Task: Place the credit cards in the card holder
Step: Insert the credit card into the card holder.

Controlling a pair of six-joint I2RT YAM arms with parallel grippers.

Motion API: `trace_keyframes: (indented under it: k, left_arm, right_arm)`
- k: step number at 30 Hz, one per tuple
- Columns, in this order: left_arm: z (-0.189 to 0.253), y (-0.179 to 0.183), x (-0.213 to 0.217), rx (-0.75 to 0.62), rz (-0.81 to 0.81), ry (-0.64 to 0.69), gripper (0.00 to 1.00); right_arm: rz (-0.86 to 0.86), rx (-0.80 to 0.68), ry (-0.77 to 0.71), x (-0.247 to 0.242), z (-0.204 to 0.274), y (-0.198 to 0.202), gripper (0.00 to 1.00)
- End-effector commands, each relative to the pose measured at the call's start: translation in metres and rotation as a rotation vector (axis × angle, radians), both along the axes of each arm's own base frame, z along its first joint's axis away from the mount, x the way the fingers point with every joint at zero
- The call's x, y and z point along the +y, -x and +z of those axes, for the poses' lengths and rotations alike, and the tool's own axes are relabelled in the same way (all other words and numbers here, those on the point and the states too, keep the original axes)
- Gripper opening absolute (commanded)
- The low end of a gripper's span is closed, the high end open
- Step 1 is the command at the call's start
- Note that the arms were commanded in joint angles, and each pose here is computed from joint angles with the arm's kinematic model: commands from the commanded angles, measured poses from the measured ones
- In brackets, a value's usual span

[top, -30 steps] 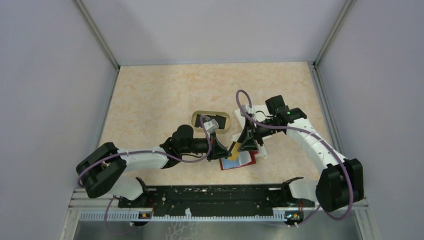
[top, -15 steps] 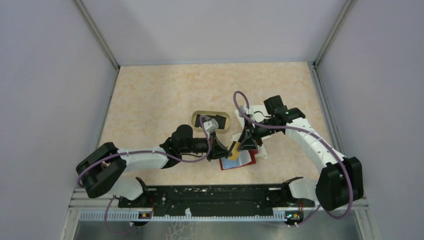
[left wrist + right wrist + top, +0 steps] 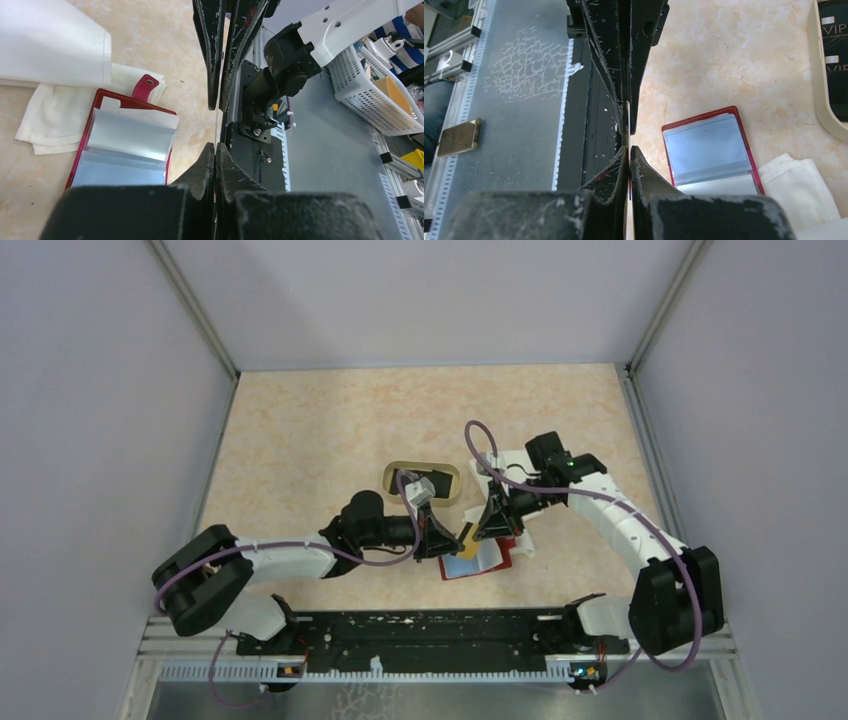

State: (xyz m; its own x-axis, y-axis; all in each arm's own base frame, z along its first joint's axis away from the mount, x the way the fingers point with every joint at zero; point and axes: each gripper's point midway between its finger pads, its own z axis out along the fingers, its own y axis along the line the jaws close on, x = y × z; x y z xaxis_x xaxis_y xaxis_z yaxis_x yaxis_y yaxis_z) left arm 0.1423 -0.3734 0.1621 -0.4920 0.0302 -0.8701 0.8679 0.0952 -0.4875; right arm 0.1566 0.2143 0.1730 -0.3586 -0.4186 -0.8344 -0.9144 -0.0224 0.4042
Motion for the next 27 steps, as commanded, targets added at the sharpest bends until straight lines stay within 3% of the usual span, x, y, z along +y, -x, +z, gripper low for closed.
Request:
trace_keyframes:
  k: [1,5,9,19,23,27]
  left_arm:
    - [0.015,-0.004,0.002,-0.024,0.032,0.048,0.12]
    - [0.004,-0.018,0.013,0.013,0.162,0.005,0.48]
    - [-0.021,-0.034,0.038,0.085,0.349,-0.05,0.62]
    - [-0.079,-0.04,0.043,0.341,0.475,-0.206,0.59]
    - [-0.087,-0.045,0.051,0.378,0.546,-0.233,0.54]
    - [-0.09,-0.038,0.051,0.393,0.572,-0.256,0.56]
  right_arm:
    - [0.037,-0.024,-0.042,0.005,0.014,0.0,0.0]
    - [-0.017,-0.007,0.024,0.0,0.002,-0.008,0.0]
    - [-0.114,0.05,0.128,-0.01,-0.022,-0.023,0.0]
    - [-0.294,0.176,0.353,-0.027,-0.069,-0.053,0.0]
    - [-0.229,0.246,0.375,-0.028,-0.073,-0.048,0.0]
    - [-0.203,0.286,0.395,-0.033,-0.078,-0.046,0.0]
